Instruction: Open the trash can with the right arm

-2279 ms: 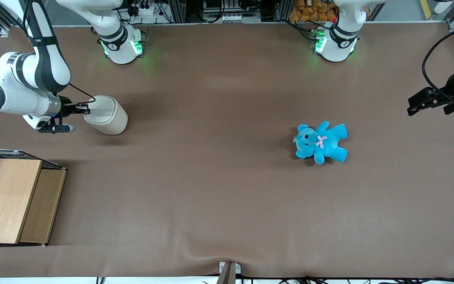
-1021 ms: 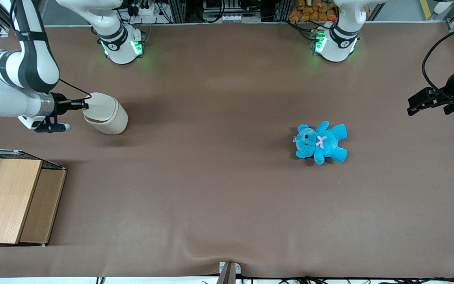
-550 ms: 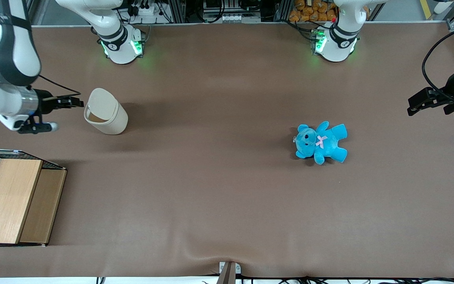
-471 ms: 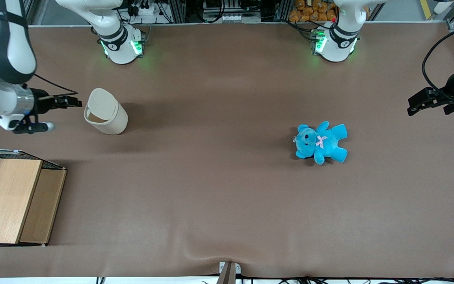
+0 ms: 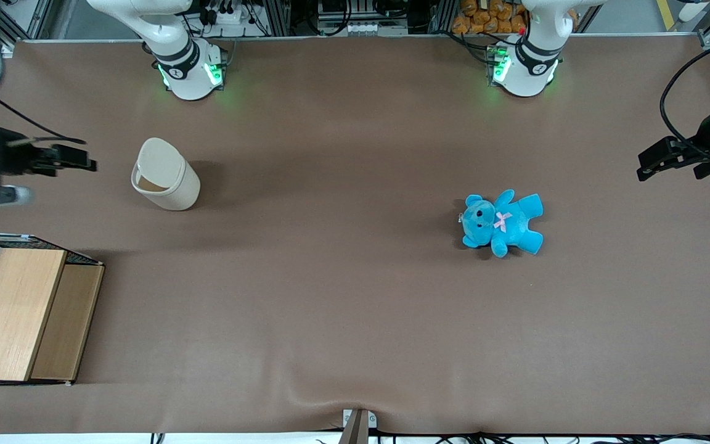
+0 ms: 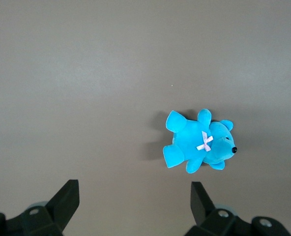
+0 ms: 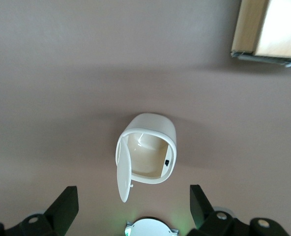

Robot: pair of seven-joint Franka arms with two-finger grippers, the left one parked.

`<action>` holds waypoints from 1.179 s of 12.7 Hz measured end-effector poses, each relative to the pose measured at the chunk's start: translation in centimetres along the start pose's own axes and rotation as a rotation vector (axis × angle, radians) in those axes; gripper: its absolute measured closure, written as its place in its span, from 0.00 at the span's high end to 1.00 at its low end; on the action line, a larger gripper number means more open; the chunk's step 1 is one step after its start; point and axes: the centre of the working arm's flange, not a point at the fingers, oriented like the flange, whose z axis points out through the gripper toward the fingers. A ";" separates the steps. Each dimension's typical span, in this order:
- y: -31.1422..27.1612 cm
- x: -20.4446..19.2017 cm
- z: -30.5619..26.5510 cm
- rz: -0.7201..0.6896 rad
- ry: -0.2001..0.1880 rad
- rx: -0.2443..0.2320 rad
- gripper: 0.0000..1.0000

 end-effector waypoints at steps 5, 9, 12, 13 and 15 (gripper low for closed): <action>1.7 -1.0 -7.1 0.029 0.105 -0.086 1.00; 2.9 -2.2 -10.1 0.053 0.198 -0.103 1.00; 2.4 -4.6 -12.3 0.051 0.245 -0.112 1.00; 2.4 -5.6 -12.8 0.052 0.255 -0.125 1.00; 2.1 -6.7 -13.4 0.051 0.268 -0.147 1.00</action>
